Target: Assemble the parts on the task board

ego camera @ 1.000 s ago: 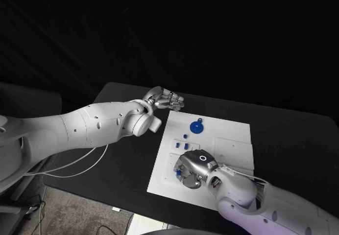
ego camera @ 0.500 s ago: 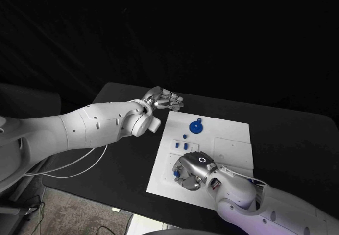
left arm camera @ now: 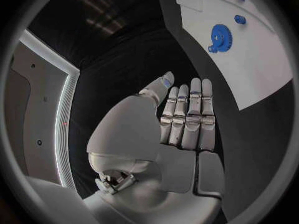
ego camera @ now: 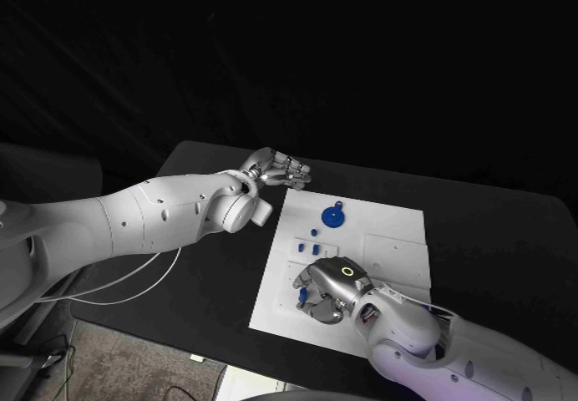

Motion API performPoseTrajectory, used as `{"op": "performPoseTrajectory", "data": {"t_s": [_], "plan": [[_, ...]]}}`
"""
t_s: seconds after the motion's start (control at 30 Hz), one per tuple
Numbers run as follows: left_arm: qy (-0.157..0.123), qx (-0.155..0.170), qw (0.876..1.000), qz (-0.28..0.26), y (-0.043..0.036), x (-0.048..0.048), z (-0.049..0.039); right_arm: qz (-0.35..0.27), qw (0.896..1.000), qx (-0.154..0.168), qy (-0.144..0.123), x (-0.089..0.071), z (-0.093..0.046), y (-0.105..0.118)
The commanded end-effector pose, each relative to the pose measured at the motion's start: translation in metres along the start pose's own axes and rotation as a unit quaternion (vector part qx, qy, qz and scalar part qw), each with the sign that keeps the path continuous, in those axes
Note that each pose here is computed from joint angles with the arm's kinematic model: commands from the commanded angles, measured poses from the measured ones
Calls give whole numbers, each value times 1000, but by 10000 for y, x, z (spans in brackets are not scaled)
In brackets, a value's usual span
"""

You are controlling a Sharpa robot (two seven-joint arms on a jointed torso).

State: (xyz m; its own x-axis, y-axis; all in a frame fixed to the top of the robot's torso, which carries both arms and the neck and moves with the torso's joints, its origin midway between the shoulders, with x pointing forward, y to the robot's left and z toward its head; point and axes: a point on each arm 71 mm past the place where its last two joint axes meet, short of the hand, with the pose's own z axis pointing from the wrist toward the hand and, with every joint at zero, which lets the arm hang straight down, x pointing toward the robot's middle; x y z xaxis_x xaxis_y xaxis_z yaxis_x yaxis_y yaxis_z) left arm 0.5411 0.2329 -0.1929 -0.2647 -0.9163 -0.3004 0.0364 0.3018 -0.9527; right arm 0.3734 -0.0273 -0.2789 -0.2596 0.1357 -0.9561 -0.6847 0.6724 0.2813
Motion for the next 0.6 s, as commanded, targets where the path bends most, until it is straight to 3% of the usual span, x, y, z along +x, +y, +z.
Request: {"op": "performPoseTrajectory", "data": {"t_s": [0.03,0.6], "plan": [[6,3,1000,-4,-11,10,0,13,1000,-1,-25,-42,-22,12],[2,1,1000,-3,4,-36,-14,87,995,6,-55,-245,-221,-98]]}}
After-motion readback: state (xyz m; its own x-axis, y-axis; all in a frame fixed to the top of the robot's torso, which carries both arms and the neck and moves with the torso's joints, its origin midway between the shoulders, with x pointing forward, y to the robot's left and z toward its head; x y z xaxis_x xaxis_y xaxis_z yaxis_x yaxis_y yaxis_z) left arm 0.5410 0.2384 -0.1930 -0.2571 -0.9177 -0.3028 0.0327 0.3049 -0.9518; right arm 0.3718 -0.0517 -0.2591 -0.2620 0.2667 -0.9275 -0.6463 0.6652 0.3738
